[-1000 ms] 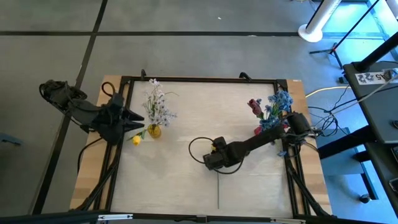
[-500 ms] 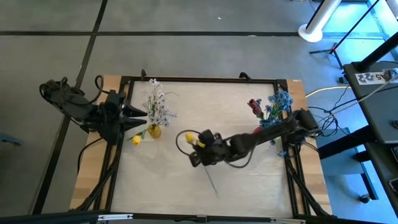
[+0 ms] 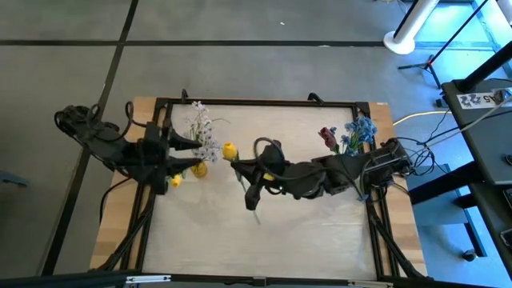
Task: Sort flowers into vase by color
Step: Put the yellow flower into the yellow vase
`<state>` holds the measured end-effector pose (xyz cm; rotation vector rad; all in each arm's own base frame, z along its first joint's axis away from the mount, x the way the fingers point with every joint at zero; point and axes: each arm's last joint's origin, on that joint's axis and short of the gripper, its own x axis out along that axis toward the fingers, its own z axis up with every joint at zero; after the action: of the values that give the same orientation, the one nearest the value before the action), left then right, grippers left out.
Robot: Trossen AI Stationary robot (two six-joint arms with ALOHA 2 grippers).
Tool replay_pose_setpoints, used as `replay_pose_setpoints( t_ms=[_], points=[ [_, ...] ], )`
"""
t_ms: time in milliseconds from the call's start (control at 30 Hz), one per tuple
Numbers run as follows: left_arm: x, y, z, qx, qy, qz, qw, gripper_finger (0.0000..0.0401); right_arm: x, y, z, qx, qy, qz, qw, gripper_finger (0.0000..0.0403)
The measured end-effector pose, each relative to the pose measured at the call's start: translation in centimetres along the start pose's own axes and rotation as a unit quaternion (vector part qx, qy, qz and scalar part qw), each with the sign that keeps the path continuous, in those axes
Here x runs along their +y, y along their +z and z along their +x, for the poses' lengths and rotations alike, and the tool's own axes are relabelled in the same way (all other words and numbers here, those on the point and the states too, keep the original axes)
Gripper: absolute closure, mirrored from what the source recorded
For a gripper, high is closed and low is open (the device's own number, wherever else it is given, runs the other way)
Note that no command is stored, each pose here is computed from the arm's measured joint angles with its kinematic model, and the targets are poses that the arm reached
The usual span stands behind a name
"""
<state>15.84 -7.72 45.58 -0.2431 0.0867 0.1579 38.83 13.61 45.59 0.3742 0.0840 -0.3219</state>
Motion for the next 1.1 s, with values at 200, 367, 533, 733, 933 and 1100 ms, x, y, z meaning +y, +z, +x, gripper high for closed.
replay_pose_setpoints(
  t_ms=[200,367,533,733,933,1100],
  points=[
    [-2.6,-0.6,3.1,-0.027,-0.014,0.025,0.999,0.0195,0.6,0.7,0.2,-0.038,0.032,-0.035,0.998,0.0397],
    [-4.2,-1.1,5.2,-0.052,-0.014,0.039,0.998,0.0203,0.7,0.5,0.5,-0.036,0.045,-0.073,0.996,0.04],
    [-4.2,-0.7,5.8,-0.078,0.002,0.02,0.997,0.0205,1.0,0.6,0.4,-0.038,0.068,-0.091,0.993,0.0398],
    [-3.5,-0.5,6.7,-0.077,0.001,-0.016,0.997,0.0229,1.1,0.5,0.7,-0.05,0.068,-0.106,0.991,0.0396],
    [-3.5,-0.5,6.6,-0.074,-0.006,-0.013,0.997,0.0328,1.1,0.5,0.7,-0.05,0.067,-0.126,0.989,0.0368],
    [-3.3,-0.6,6.5,-0.069,0.0,0.017,0.998,0.039,1.2,0.4,0.7,-0.048,0.071,-0.136,0.987,0.0321]
  ],
)
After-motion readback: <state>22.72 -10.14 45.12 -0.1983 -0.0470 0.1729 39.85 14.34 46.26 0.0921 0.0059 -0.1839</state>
